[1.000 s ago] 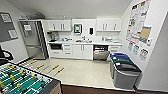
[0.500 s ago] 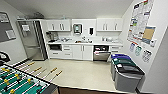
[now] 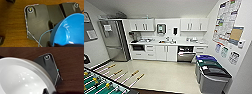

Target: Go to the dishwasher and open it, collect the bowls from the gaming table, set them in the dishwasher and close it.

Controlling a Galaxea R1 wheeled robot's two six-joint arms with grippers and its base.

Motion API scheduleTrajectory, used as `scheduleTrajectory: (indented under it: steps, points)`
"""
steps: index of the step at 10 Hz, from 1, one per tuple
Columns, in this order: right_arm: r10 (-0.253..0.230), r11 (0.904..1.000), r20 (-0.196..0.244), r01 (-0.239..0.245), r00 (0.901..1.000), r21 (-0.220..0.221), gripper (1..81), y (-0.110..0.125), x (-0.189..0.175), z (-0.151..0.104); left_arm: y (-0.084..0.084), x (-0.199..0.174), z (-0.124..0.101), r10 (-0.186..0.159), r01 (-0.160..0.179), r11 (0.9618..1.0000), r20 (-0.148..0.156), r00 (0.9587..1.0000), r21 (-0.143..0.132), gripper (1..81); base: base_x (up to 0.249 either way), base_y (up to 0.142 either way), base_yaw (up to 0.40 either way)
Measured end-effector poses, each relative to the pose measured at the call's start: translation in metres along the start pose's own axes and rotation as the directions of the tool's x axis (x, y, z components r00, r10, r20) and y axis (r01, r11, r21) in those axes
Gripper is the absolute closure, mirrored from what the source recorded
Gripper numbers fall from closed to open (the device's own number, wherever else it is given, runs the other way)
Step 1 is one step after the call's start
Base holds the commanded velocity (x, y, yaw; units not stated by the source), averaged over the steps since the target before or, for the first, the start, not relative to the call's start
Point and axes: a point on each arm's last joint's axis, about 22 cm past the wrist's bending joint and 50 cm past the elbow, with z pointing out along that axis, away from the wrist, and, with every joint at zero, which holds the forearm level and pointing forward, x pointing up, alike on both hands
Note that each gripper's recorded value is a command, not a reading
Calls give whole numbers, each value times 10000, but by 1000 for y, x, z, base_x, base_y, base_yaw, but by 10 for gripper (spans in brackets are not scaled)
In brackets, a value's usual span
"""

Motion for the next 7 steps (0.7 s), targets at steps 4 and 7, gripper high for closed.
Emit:
scheduleTrajectory:
  steps: [4,7]
  points:
    - [-8,10000,17,8,10000,-62,811,4,-2,-1,3,1,1,0,-1,10000,-3,10000,-35,811,163,-77,0]
    - [-36,10000,3,36,10000,-55,811,4,-1,-1,5,1,1,0,0,10000,-6,10000,-59,811,163,-79,0]
